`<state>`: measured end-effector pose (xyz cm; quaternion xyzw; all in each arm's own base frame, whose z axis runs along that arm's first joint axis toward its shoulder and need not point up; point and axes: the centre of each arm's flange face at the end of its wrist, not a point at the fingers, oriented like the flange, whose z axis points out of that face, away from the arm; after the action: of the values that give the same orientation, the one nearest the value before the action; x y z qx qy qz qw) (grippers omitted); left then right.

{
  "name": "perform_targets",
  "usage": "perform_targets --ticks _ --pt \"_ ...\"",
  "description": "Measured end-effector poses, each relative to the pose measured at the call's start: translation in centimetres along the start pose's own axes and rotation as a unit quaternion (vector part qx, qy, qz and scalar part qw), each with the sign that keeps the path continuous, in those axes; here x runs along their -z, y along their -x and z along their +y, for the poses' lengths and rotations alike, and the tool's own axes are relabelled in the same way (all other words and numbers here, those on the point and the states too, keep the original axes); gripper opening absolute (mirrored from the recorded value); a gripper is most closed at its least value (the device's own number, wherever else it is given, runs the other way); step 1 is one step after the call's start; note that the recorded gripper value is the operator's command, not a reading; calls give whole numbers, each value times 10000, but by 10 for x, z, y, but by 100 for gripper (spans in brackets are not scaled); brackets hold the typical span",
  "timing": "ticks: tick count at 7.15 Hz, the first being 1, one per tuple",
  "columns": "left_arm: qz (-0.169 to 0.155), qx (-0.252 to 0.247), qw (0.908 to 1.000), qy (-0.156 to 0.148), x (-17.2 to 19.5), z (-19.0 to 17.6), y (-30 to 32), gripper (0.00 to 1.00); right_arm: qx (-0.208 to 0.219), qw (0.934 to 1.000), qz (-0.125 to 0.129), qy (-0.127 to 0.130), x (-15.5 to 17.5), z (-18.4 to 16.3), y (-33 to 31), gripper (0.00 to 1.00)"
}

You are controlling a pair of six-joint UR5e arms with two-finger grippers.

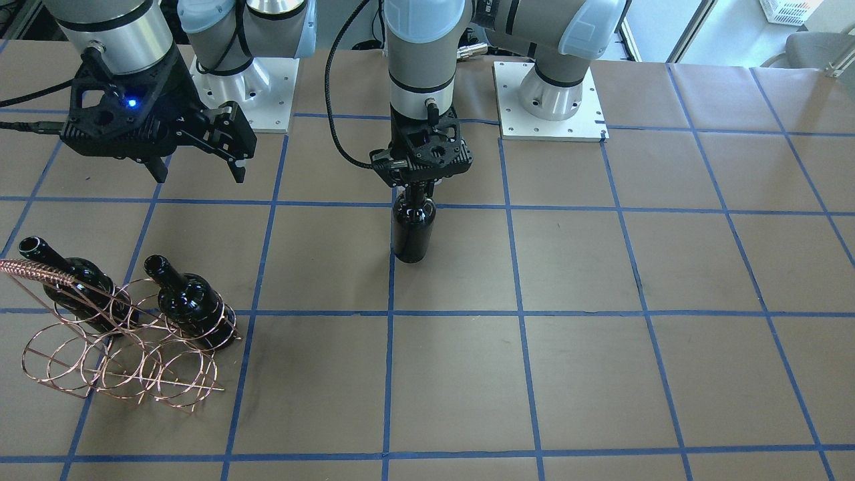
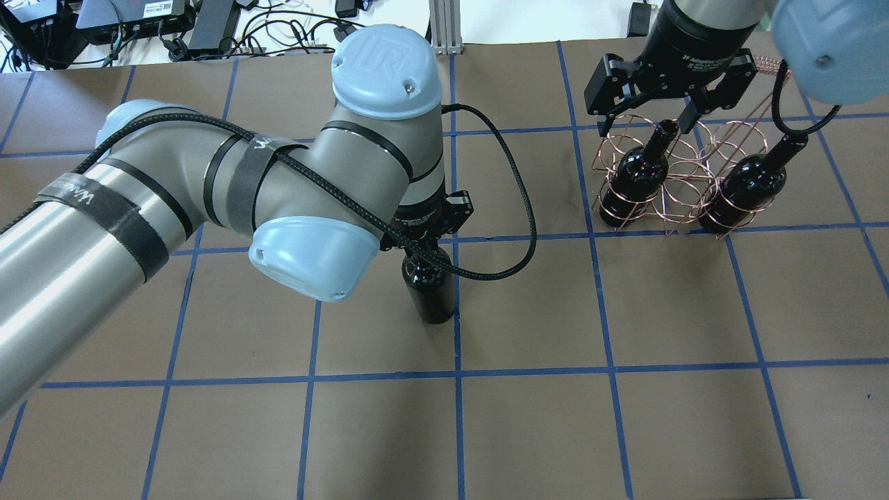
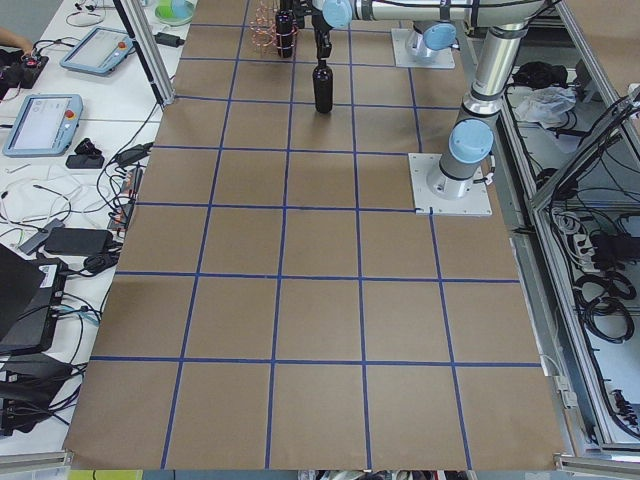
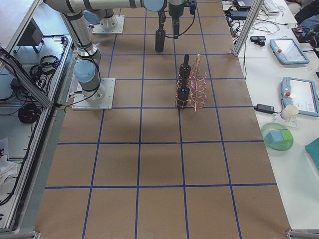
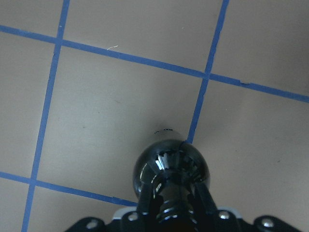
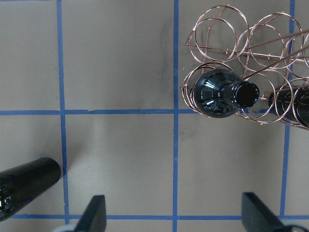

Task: Place wine into wine basket
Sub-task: 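Drag the bottle with the left gripper toward the table center, then open the left gripper and lift it away from the bottle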

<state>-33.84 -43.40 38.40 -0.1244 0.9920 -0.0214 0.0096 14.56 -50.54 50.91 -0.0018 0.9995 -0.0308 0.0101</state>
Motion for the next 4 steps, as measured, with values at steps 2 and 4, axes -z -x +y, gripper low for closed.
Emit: perform_targets --ticks 2,4 --pt "-55 51 10000 -1 -3 2 0 0 1 10000 -9 0 0 0 0 100" --pt "-57 77 10000 16 -5 2 -1 0 -14 10000 -29 3 1 1 1 100"
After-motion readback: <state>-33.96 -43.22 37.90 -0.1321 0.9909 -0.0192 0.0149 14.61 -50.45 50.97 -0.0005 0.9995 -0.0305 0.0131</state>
